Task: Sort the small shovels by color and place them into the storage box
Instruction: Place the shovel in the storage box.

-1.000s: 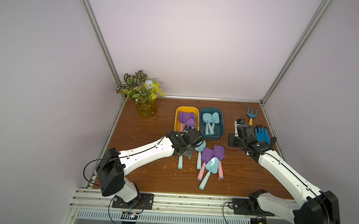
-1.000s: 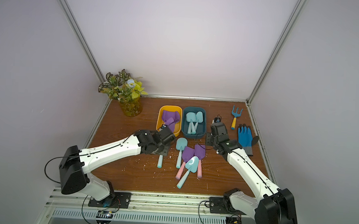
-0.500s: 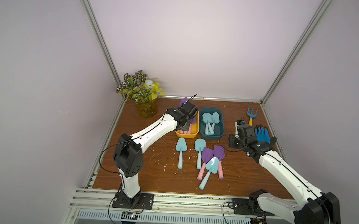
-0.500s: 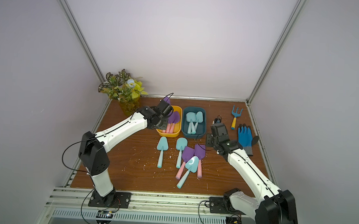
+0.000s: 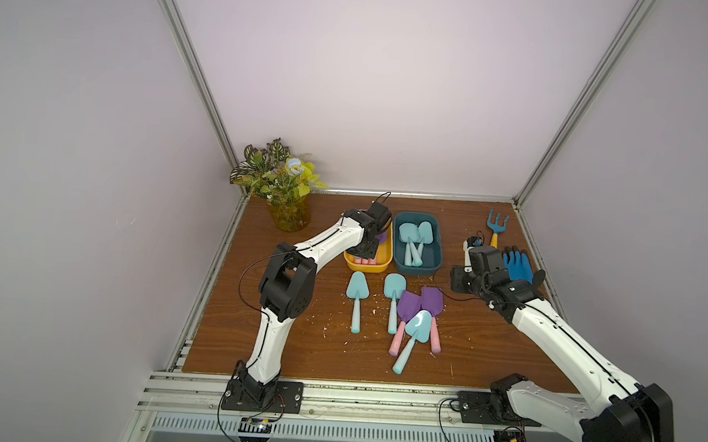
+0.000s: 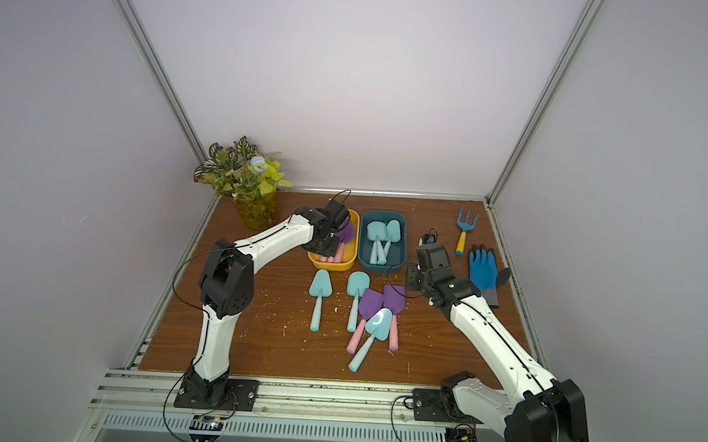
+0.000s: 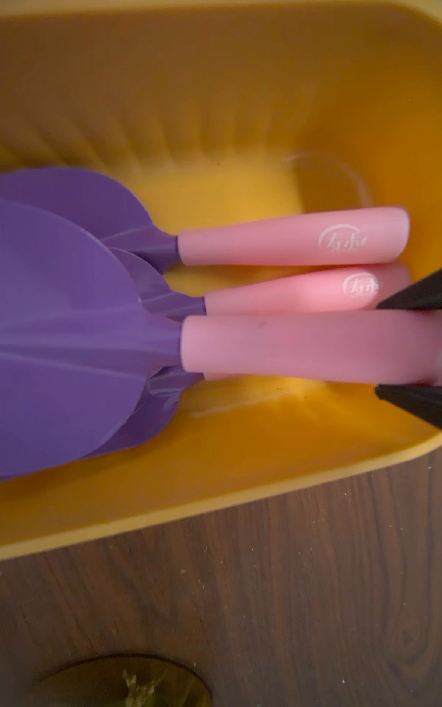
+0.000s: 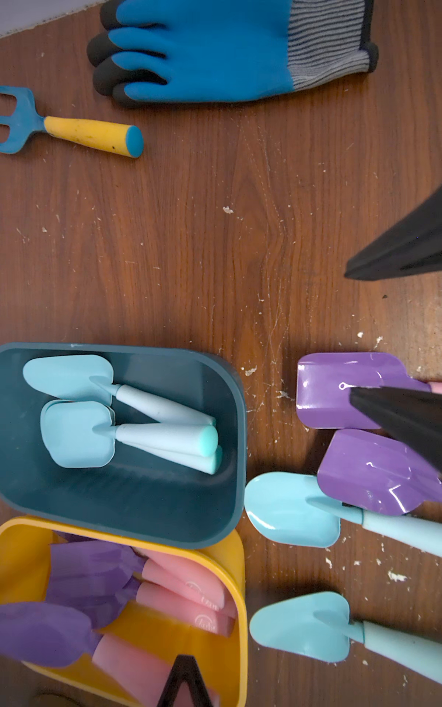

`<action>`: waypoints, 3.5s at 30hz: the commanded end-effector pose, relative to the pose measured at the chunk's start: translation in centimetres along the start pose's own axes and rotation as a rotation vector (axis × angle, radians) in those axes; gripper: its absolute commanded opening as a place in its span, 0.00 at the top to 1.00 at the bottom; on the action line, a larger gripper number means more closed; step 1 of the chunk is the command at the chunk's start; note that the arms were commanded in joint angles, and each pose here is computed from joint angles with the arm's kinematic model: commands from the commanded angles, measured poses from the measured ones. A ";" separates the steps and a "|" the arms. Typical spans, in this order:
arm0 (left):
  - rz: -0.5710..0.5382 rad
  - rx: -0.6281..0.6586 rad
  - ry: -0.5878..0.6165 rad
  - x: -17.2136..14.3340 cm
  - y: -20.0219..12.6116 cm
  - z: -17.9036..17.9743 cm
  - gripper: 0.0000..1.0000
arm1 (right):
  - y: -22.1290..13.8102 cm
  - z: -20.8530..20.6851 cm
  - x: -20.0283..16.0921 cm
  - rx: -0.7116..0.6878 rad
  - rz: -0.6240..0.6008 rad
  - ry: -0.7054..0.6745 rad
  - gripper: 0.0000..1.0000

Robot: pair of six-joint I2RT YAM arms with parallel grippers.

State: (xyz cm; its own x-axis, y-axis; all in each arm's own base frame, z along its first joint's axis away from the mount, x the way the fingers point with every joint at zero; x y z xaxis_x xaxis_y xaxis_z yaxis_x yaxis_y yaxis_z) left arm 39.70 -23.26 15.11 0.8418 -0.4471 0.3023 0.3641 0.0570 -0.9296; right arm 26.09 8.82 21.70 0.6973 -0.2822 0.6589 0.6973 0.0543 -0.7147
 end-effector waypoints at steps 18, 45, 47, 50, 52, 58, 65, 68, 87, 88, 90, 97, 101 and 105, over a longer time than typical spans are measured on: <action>0.031 -0.047 0.009 0.3 1.5 1.0 0.86 | -0.3 -0.2 0.0 0.011 -0.014 0.009 0.49; 0.059 -0.054 0.022 -0.8 1.7 1.6 0.82 | -0.1 0.0 0.1 0.015 -0.006 0.008 0.49; 0.063 -0.058 0.023 -0.8 1.8 1.5 0.82 | 0.0 0.1 0.0 0.016 -0.004 0.008 0.49; 0.068 -0.063 0.023 -0.9 2.0 1.4 0.82 | 0.1 0.0 -0.1 0.013 -0.001 0.007 0.49; 0.071 -0.069 0.023 -1.0 2.1 1.3 0.81 | 0.1 -0.1 -0.2 0.011 0.000 0.006 0.49; 0.076 -0.069 0.027 -1.1 2.2 1.3 0.79 | 0.1 -0.2 -0.3 0.004 -0.002 0.005 0.49; 0.079 -0.068 0.030 -1.1 2.3 1.3 0.78 | 0.2 -0.2 -0.4 0.006 0.002 0.007 0.49; 0.080 -0.068 0.031 -1.2 2.3 1.3 0.77 | 0.3 -0.3 -0.5 0.005 0.003 0.007 0.49; 0.095 -0.088 0.037 -1.3 2.9 0.9 0.66 | 0.7 -0.3 -0.7 0.002 0.011 0.006 0.49; 0.091 -0.086 0.038 -1.2 2.8 1.0 0.65 | 0.7 -0.2 -0.6 0.002 0.010 0.006 0.49; 0.085 -0.087 0.038 -1.1 2.6 1.0 0.63 | 0.7 -0.3 -0.7 0.000 0.011 0.005 0.49; 0.028 -0.092 0.030 -0.4 0.3 1.5 0.60 | 0.3 -0.2 -0.4 0.003 0.006 0.006 0.49; -0.065 -0.081 0.008 0.7 -3.3 2.4 0.51 | 0.0 -0.1 -0.2 0.010 0.007 0.010 0.49; -0.185 -0.043 -0.015 1.3 -8.3 3.4 0.40 | -0.3 -0.1 -0.6 0.018 0.032 0.023 0.48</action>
State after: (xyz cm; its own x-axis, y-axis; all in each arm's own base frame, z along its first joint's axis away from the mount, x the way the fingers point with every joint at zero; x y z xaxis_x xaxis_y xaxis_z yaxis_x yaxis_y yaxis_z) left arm 39.59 -21.91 18.25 0.8137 -0.4637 0.3505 0.3768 -0.0383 -0.9255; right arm 25.67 8.75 20.47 0.7209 -0.2781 0.6348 0.6716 0.0541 -0.7389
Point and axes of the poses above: each gripper's point midway between its finger pads, its own y axis out along the fingers, its own z axis along the line the jaws close on, x = y × z, the point moved 7 cm from there along -y, back along the fingers, and after that the axes turned 14 degrees about y, right-handed, at the moved point
